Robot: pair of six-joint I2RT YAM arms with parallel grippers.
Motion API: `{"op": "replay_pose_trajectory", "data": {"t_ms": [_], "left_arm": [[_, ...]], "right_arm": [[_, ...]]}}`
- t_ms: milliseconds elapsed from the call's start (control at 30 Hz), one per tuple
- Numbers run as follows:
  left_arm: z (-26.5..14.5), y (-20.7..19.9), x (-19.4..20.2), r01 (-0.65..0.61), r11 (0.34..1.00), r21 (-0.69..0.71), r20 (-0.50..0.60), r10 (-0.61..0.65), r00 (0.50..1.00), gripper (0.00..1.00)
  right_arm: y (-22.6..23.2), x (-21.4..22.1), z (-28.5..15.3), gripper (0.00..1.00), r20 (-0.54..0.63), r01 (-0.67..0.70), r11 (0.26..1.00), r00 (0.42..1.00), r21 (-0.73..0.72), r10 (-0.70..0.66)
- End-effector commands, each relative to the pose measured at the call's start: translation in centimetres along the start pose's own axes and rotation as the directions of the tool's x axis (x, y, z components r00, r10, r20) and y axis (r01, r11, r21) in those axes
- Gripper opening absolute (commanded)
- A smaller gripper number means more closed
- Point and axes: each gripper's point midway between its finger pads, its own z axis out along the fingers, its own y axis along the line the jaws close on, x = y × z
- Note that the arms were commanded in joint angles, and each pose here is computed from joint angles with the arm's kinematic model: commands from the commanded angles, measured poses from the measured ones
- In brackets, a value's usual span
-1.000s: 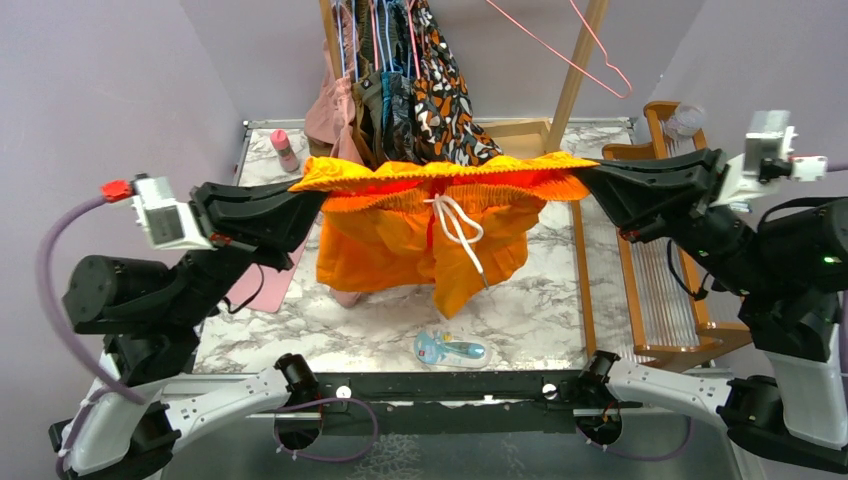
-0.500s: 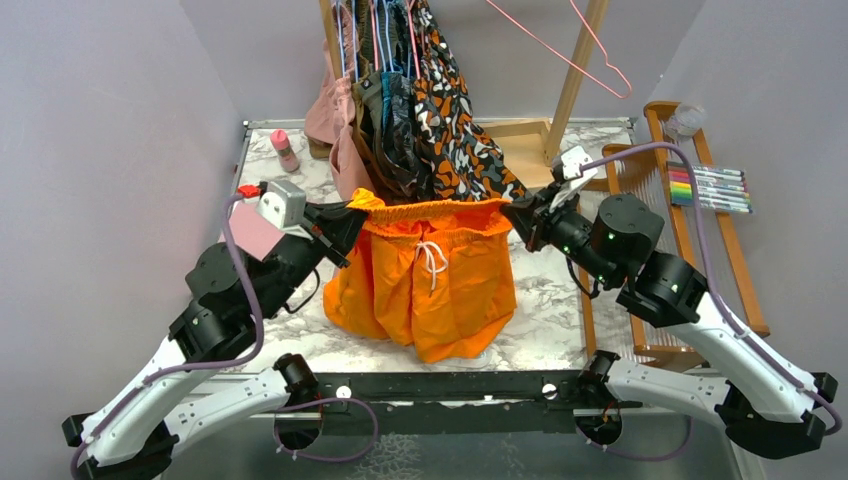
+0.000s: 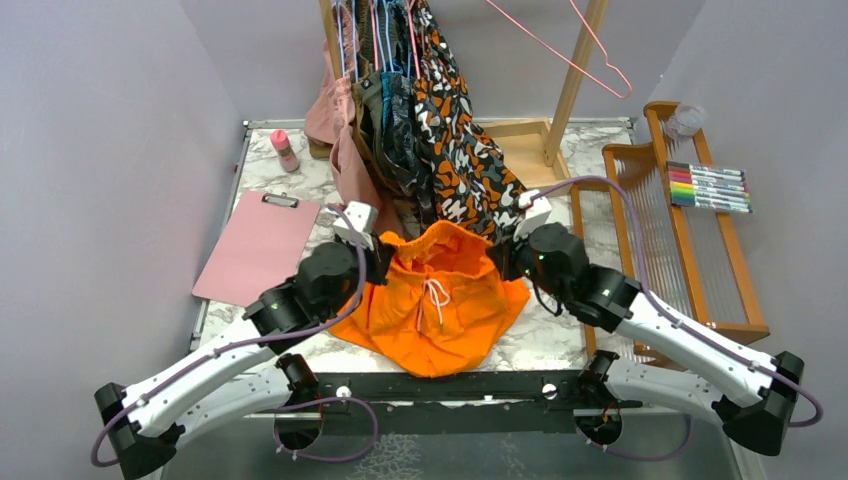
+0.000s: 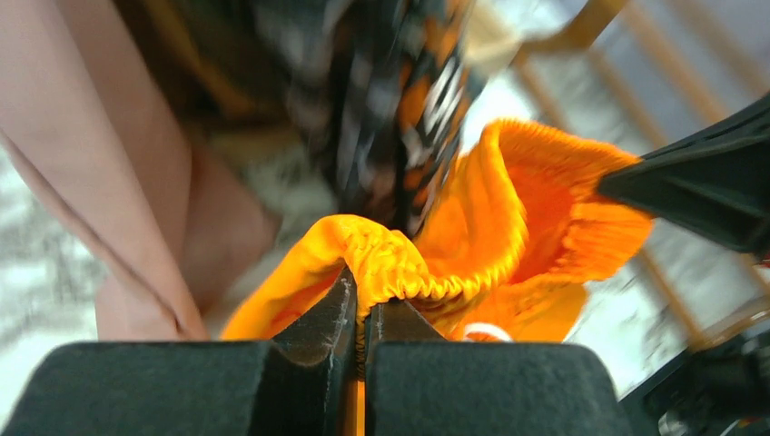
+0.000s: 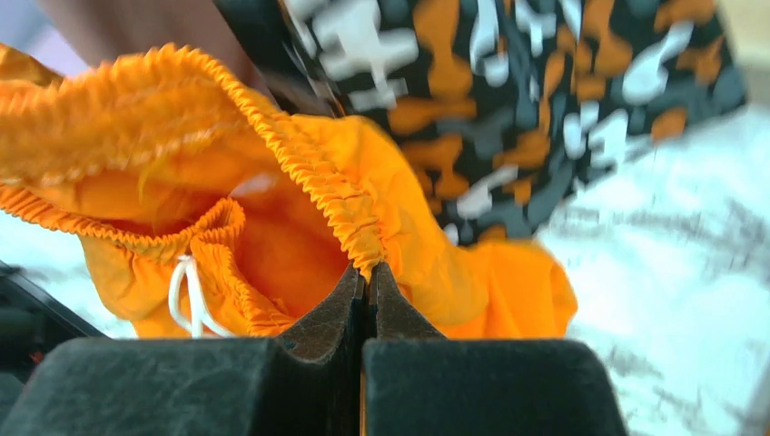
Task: Place the shorts on the hanger
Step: Adjust the shorts at the center of the board.
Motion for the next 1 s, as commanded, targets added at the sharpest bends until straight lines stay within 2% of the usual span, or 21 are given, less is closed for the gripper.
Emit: {"op": "replay_pose_trajectory", "data": {"t_ms": [0,100,200,267,400,500,600,733,833,900,967], "left_arm": [[0.1,2.3,4.0,0.118,0.984,-0.132,-0.075,-0.128,0.989,0.0],[-0.1,2.6,2.5,0.093,0.983,-0.16,-0.053,-0.103,0.993,0.0],[-0.3,3.1,-0.7,0.019,0.978,-0.21,-0.029,-0.026,0.999,0.0],[-0.1,3.2,-1.4,-0.029,0.973,-0.23,-0.044,0.019,0.999,0.0],[0.8,3.4,3.0,-0.007,0.972,-0.235,-0.14,-0.027,0.99,0.0],[0.6,3.2,6.7,0.047,0.975,-0.215,-0.207,-0.092,0.974,0.0],[0.1,3.3,7.8,0.07,0.978,-0.198,-0.218,-0.114,0.969,0.0],[0.0,3.7,7.4,0.032,0.977,-0.209,-0.218,-0.079,0.973,0.0],[0.6,3.6,3.9,-0.031,0.974,-0.224,-0.171,-0.008,0.985,0.0],[1.0,3.0,-1.7,-0.091,0.967,-0.236,-0.089,0.072,0.993,0.0],[0.7,1.3,-9.6,-0.114,0.967,-0.226,0.037,0.126,0.991,0.0]], "right_arm": [[-1.1,1.9,0.4,0.01,-0.023,-0.119,0.99,0.992,0.074,0.121],[-1.7,-0.2,0.1,0.01,0.017,-0.099,0.988,0.995,0.12,0.097],[-2.3,-3.5,-0.8,0.01,0.098,-0.07,0.985,0.994,0.159,0.055],[-3.3,-4.1,-1.0,0.01,0.122,-0.069,0.974,0.992,0.213,0.044],[-4.4,0.2,-0.1,0.01,0.065,-0.126,0.957,0.991,0.26,0.113],[-3.9,3.8,0.4,0.01,-0.007,-0.141,0.967,0.989,0.211,0.146],[-3.5,5.4,0.4,0.01,-0.045,-0.142,0.974,0.987,0.178,0.153],[-3.8,4.8,0.6,0.01,-0.033,-0.115,0.974,0.992,0.196,0.124],[-3.9,0.9,0.6,0.01,0.044,-0.059,0.975,0.998,0.216,0.05],[-3.4,-4.5,-0.1,0.01,0.138,-0.022,0.974,0.99,0.226,-0.01],[-2.3,-10.3,-1.6,0.01,0.244,-0.006,0.979,0.969,0.205,-0.045]]}}
